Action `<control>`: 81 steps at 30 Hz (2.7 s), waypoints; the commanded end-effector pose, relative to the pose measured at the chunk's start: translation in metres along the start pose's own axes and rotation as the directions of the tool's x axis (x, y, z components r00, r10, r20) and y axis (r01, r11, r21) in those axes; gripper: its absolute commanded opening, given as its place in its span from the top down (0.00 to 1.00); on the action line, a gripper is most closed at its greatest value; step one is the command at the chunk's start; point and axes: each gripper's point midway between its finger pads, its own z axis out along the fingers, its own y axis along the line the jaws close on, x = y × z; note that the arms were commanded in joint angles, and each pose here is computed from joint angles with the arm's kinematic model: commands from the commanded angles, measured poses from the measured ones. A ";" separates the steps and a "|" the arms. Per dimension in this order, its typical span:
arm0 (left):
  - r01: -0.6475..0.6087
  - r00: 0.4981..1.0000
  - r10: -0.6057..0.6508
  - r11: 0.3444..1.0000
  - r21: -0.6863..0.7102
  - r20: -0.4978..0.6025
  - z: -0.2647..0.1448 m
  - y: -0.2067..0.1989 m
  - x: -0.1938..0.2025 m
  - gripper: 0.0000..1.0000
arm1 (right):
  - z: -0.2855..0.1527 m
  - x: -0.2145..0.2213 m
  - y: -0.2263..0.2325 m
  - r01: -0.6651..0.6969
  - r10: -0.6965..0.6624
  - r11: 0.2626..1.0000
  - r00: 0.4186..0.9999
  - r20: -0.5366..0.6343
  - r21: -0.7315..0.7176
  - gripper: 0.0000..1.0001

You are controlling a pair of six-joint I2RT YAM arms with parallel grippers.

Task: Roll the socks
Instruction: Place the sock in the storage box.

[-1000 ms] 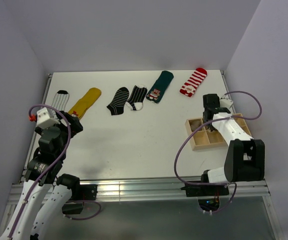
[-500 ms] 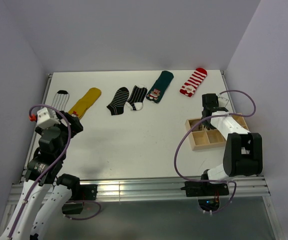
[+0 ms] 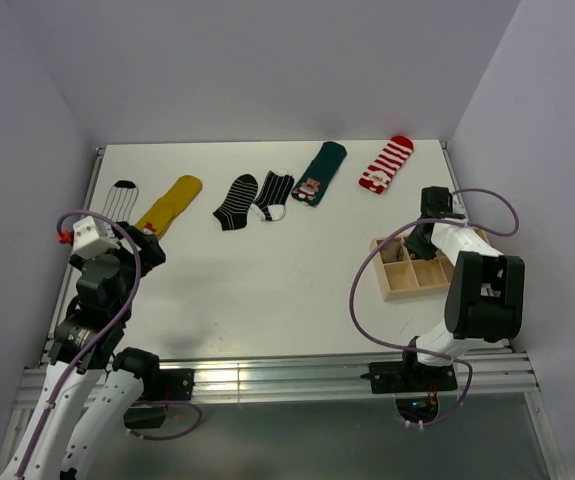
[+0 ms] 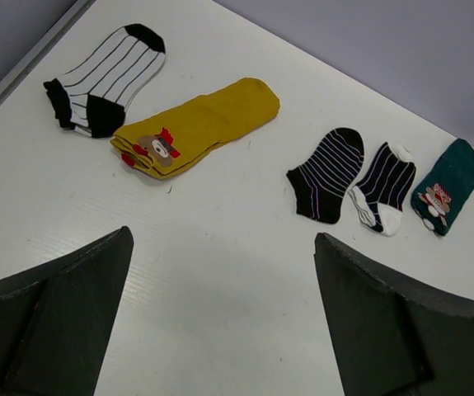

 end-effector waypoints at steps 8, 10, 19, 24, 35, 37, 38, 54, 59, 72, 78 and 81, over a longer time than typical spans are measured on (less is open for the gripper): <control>-0.014 1.000 0.013 1.000 0.026 0.016 -0.001 -0.004 -0.004 0.03 | 0.028 0.071 -0.024 -0.025 0.051 0.996 0.949 -0.311 0.087 1.00; -0.014 1.000 0.013 1.000 0.028 0.015 -0.001 -0.004 -0.003 0.03 | 0.021 0.062 -0.021 -0.033 0.050 0.997 0.959 -0.278 0.068 0.95; -0.015 1.000 0.014 0.999 0.031 0.015 -0.001 -0.005 -0.003 0.03 | -0.013 0.018 -0.013 -0.060 0.062 0.998 0.988 -0.138 0.021 0.47; -0.014 1.000 0.013 0.999 0.034 0.015 -0.002 -0.005 -0.003 0.03 | -0.020 0.014 -0.013 -0.066 0.067 0.998 0.990 -0.122 0.018 0.40; -0.017 1.000 0.017 0.999 0.040 0.012 -0.002 -0.006 -0.002 0.02 | -0.055 -0.019 -0.003 -0.086 0.086 0.996 0.996 0.021 -0.006 0.38; -0.017 1.000 0.017 0.999 0.041 0.011 -0.002 -0.006 -0.002 0.03 | -0.059 -0.024 -0.005 -0.101 0.101 0.995 0.993 0.054 -0.009 0.38; -0.016 1.000 0.016 0.999 0.040 0.013 -0.002 -0.005 -0.002 0.03 | -0.060 -0.027 -0.006 -0.110 0.110 0.994 0.991 0.071 -0.003 0.38; -0.014 1.000 0.013 0.998 0.054 0.019 -0.004 -0.007 -0.003 0.03 | -0.023 -0.033 -0.006 -0.135 0.132 0.991 0.985 0.109 0.016 0.53; -0.016 1.000 0.016 0.998 0.054 0.017 -0.003 -0.007 -0.002 0.03 | -0.008 -0.018 -0.001 -0.158 0.161 0.986 0.985 0.055 -0.060 0.54; -0.021 1.000 0.020 0.998 0.065 0.014 -0.003 -0.009 -0.002 0.03 | 0.019 0.030 -0.030 -0.233 0.229 0.972 0.962 -0.146 -0.012 0.44; -0.022 1.000 0.021 0.997 0.068 0.013 -0.002 -0.010 -0.001 0.03 | -0.008 -0.012 -0.029 -0.208 0.208 0.978 0.978 -0.005 -0.026 0.44; -0.024 1.000 0.024 0.997 0.067 0.011 -0.002 -0.009 0.000 0.03 | -0.025 -0.027 -0.026 -0.171 0.170 0.985 0.983 0.061 -0.005 0.44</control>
